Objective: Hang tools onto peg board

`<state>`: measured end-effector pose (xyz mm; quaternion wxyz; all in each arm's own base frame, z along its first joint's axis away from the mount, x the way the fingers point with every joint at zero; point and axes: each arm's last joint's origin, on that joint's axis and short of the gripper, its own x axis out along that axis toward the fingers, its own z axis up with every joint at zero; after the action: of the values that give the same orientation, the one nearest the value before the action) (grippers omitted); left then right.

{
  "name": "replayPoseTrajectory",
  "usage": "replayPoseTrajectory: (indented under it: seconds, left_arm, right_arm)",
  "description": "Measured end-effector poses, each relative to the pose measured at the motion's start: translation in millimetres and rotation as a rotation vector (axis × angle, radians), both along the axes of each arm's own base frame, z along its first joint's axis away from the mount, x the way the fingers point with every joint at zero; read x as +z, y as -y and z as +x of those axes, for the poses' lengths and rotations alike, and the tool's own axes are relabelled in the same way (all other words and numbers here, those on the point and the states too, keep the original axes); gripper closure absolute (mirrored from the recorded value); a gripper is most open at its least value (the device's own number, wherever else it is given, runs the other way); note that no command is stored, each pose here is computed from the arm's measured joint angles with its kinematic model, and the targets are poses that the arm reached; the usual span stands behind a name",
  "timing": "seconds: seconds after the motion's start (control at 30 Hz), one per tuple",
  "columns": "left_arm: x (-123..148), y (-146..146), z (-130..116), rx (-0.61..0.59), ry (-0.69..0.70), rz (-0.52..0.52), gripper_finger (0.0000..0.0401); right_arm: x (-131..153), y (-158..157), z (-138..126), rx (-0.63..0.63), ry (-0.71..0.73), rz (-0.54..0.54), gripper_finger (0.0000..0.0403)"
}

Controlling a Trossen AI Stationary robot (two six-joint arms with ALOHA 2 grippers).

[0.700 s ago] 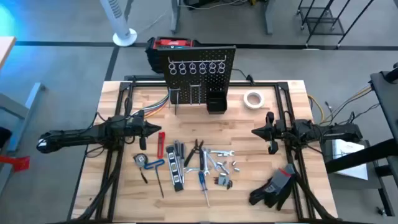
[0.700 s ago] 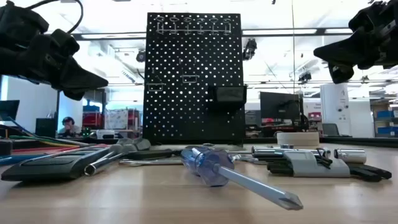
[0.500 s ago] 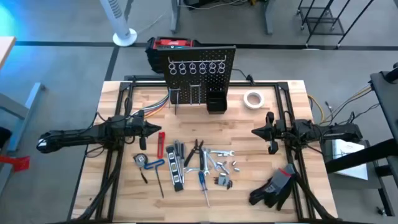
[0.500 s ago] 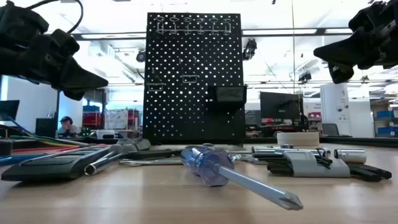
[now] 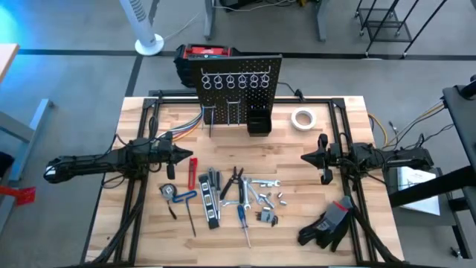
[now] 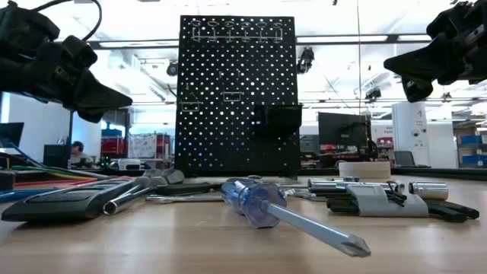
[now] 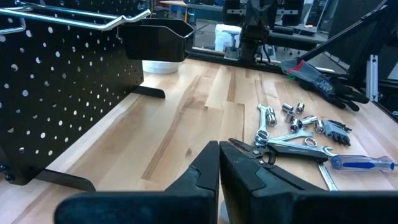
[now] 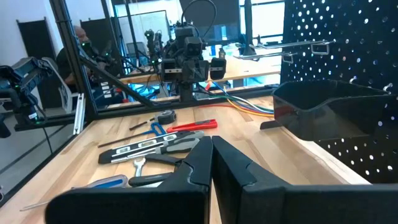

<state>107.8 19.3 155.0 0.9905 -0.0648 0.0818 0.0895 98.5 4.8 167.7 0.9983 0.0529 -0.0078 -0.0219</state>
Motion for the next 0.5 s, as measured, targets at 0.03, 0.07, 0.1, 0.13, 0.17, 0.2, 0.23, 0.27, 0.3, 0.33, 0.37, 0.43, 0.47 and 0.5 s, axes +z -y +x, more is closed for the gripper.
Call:
replayPoseTrajectory:
  seconds: [0.03, 0.07, 0.1, 0.13, 0.17, 0.2, 0.23, 0.27, 0.3, 0.33, 0.37, 0.43, 0.47, 0.5]
  left_arm:
    - [0.0, 0.0, 0.0, 0.000, 0.000, 0.000, 0.0401]
    - [0.0, 0.0, 0.0, 0.000, 0.000, 0.000, 0.0401]
    - [-0.1, 0.0, 0.0, 0.000, 0.000, 0.000, 0.0401]
    - [0.0, 0.0, 0.0, 0.000, 0.000, 0.000, 0.0401]
    - [-0.1, 0.0, 0.0, 0.000, -0.001, 0.000, 0.0401]
    - [-0.1, 0.0, 0.0, 0.000, 0.000, 0.000, 0.0401]
    - [0.0, 0.0, 0.0, 0.000, 0.000, 0.000, 0.0401]
    - [-0.1, 0.0, 0.0, 0.000, 0.000, 0.000, 0.0401]
    - [0.0, 0.0, 0.0, 0.000, 0.000, 0.000, 0.0401]
    - [-0.2, 0.0, 0.0, 0.000, -0.001, 0.000, 0.0401]
    - [0.0, 0.0, 0.0, 0.000, 0.000, 0.000, 0.0401]
    - [0.0, 0.0, 0.0, 0.000, 0.000, 0.000, 0.0401]
    - [-0.1, 0.0, 0.0, 0.000, 0.000, 0.000, 0.0401]
    - [-0.1, 0.0, 0.0, 0.000, 0.000, 0.000, 0.0401]
  right_arm:
    - [0.0, 0.0, 0.0, 0.000, 0.000, 0.000, 0.0403]
    - [0.0, 0.0, 0.0, 0.000, 0.000, 0.000, 0.0403]
    - [0.0, 0.0, 0.0, 0.000, 0.000, 0.000, 0.0403]
    - [0.0, 0.0, 0.0, 0.000, 0.000, 0.000, 0.0403]
    - [0.0, 0.0, 0.0, 0.000, 0.000, 0.000, 0.0403]
    - [0.0, 0.0, 0.0, 0.000, 0.000, 0.000, 0.0403]
    - [0.0, 0.0, 0.0, 0.000, 0.000, 0.000, 0.0403]
    - [0.0, 0.0, 0.0, -0.001, 0.000, 0.000, 0.0403]
    - [0.2, 0.0, 0.0, -0.001, 0.002, 0.000, 0.0403]
    - [1.2, 0.0, 0.0, 0.000, 0.012, -0.001, 0.0403]
    - [3.3, 0.4, -0.1, -0.014, 0.034, -0.008, 0.0403]
    - [10.7, 2.2, -0.9, -0.074, 0.110, 0.006, 0.0403]
    - [14.1, 2.5, -1.4, -0.081, 0.147, 0.035, 0.0403]
    - [17.2, 2.6, -2.0, -0.078, 0.182, 0.070, 0.0403]
